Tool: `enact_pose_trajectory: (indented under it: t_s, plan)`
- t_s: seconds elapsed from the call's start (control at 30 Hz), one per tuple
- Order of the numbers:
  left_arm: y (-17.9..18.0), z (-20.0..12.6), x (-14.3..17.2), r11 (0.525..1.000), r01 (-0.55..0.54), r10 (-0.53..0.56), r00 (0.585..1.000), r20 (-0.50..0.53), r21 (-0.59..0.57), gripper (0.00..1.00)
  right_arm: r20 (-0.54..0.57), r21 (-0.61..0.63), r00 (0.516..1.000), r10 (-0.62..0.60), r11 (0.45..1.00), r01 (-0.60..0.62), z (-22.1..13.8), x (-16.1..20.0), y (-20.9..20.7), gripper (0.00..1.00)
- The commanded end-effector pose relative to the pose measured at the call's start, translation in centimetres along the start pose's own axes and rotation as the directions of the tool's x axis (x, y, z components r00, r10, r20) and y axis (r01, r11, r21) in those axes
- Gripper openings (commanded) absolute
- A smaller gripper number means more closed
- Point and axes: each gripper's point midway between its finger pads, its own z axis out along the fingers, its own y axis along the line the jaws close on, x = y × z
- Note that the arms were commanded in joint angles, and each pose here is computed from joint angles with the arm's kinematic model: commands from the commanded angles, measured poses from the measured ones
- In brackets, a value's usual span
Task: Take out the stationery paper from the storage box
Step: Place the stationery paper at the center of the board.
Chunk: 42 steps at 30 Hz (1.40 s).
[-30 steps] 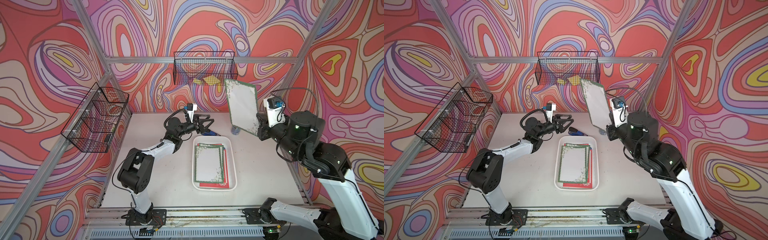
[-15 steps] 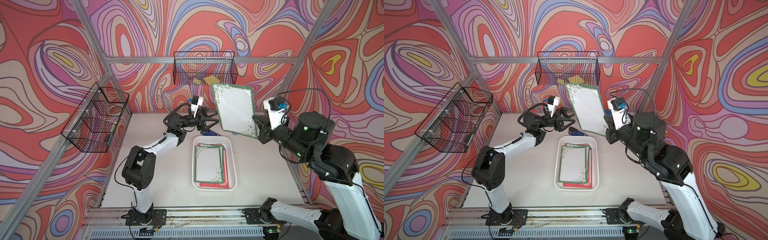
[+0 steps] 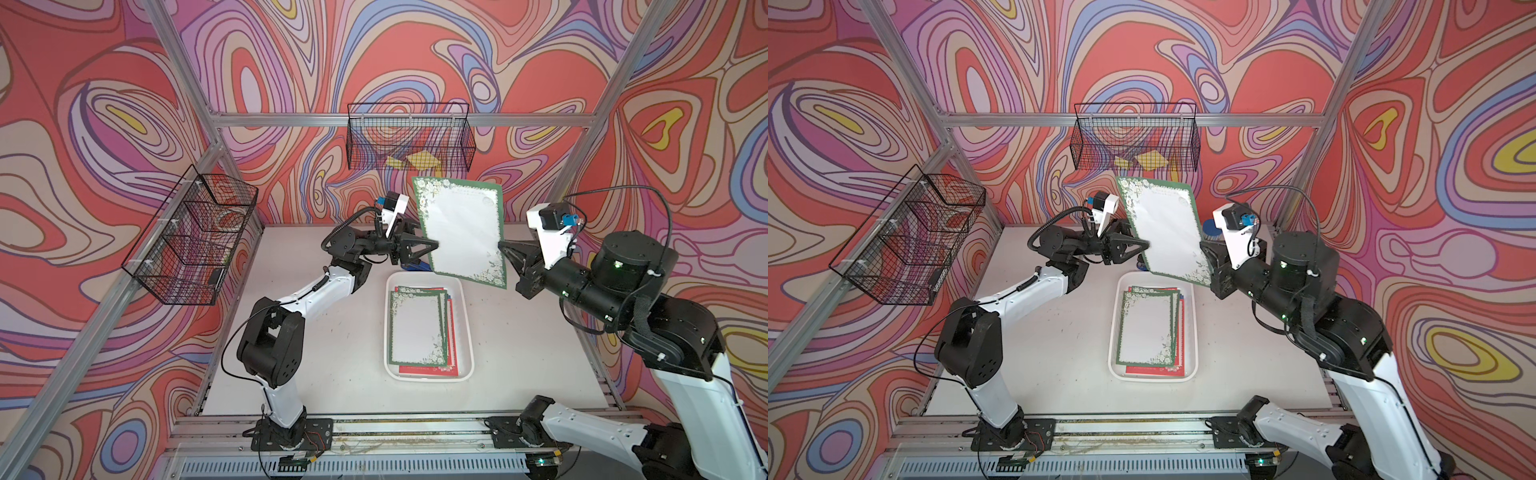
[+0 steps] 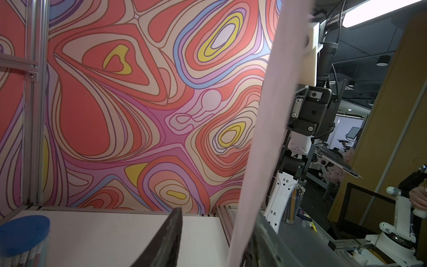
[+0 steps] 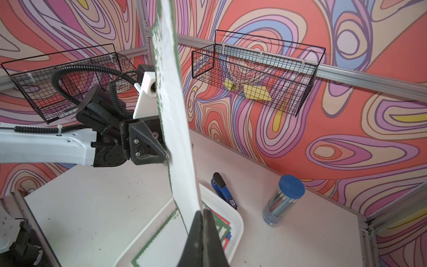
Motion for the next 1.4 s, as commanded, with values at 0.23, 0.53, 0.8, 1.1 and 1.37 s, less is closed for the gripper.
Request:
enact_pose_trajectory:
  t_s: [0.23,0.53,0.8,1.1,1.37]
  plan:
    - [-6.3,0.1,-2.2,0.992,-0.093,0.093,0.996,0.012,0.082,0.38,0.032,-0.124,0.998,0.057,0.991,-0.052,-0.6,-0.4,2.1,0.00]
    - [-8.4,0.4,-2.3,0.986,-0.096,0.101,0.994,-0.031,0.137,0.27,0.066,-0.172,0.995,0.076,0.983,-0.064,-1.5,-0.9,2.8,0.00]
    - [-9.5,0.2,-2.9,0.985,-0.103,0.106,0.994,-0.017,0.136,0.00,0.050,-0.173,0.996,0.070,0.983,-0.060,-1.5,-0.7,2.9,0.00]
    - [-9.6,-1.3,-4.1,0.995,0.028,-0.026,0.999,-0.025,0.092,0.00,0.070,-0.090,0.993,0.093,0.992,-0.086,-1.1,-0.8,1.4,0.68]
    - [-7.7,-7.1,-0.8,0.940,0.331,-0.342,0.917,-0.203,-0.088,0.00,0.054,-0.029,0.996,0.072,0.997,-0.070,0.3,-0.5,0.5,0.79]
